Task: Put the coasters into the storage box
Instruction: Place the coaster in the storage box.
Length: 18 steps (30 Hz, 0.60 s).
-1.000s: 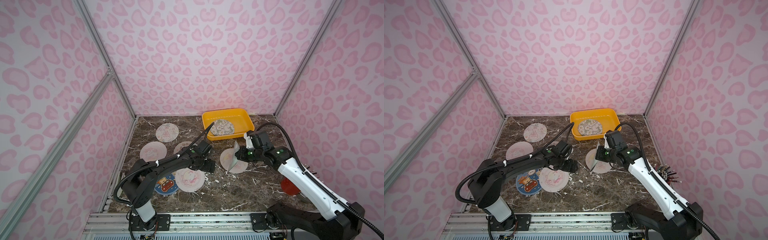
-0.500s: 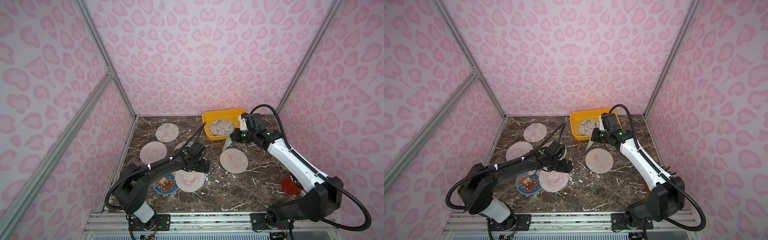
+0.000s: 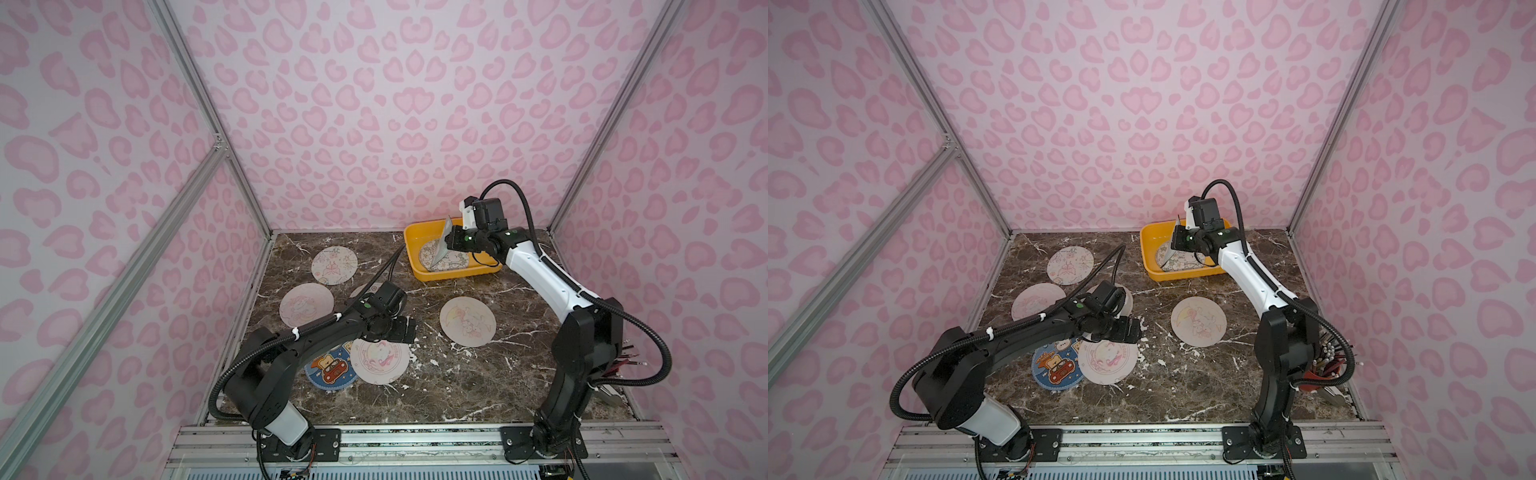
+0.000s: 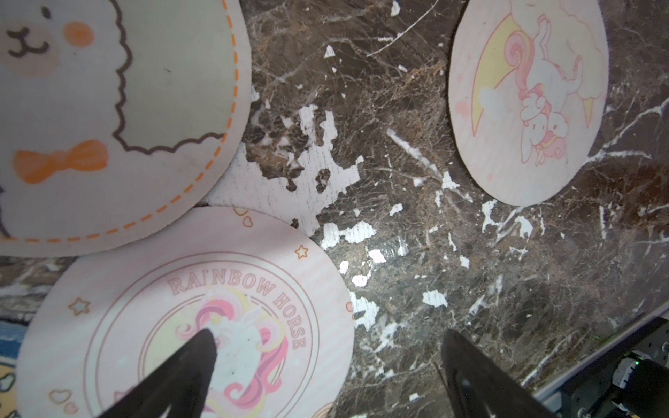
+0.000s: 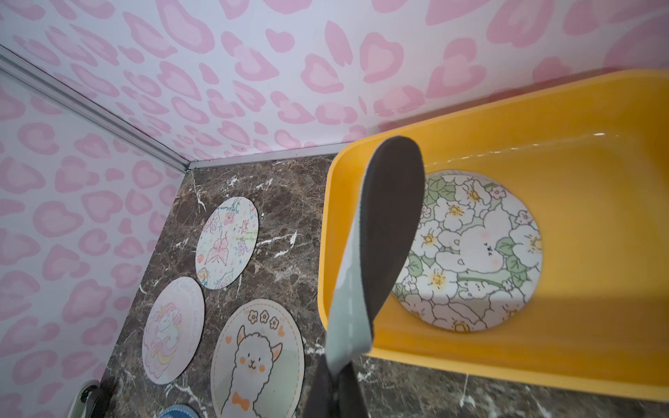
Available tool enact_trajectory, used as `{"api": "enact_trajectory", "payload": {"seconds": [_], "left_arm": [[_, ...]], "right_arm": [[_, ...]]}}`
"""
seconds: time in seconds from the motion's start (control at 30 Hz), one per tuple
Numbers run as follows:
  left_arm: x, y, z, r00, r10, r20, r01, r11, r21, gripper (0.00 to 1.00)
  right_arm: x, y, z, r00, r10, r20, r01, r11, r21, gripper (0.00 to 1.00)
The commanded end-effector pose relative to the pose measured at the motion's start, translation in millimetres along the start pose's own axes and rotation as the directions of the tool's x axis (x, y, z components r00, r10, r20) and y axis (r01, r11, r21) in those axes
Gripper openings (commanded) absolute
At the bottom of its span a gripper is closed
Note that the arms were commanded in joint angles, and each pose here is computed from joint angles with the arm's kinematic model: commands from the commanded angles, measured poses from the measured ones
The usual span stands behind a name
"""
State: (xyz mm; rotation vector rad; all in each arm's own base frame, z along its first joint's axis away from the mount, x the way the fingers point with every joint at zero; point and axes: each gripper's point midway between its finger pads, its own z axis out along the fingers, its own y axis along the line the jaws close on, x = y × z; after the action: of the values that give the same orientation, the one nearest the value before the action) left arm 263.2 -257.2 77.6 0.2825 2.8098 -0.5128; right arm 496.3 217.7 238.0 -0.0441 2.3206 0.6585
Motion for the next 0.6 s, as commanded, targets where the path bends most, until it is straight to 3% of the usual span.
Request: {"api": "enact_trajectory", "payload": {"seconds": [0.0, 0.23, 0.57], "left_arm": [[-3.2, -0.2, -1.7, 1.0, 0.005, 0.01, -0.005, 1.0, 0.008, 0.99], [-0.4, 1.8, -0.6, 1.0, 0.002, 0.003, -0.002, 1.0, 0.007, 1.0], [-0.2, 2.1, 2.1, 1.0, 0.003, -0.002, -0.003, 1.0, 0.008, 1.0]], "right_arm": [[-12.8, 6.0, 21.3, 0.999, -0.043, 0.022, 0.044, 0.998, -0.047, 0.0], [-5.2, -11.5, 71.4, 0.996, -0.051, -0.073, 0.048, 0.998, -0.052, 0.0], [22.1, -103.8, 104.7, 0.978, -0.001, -0.209, 0.025, 0.993, 0.112, 0.0]]}}
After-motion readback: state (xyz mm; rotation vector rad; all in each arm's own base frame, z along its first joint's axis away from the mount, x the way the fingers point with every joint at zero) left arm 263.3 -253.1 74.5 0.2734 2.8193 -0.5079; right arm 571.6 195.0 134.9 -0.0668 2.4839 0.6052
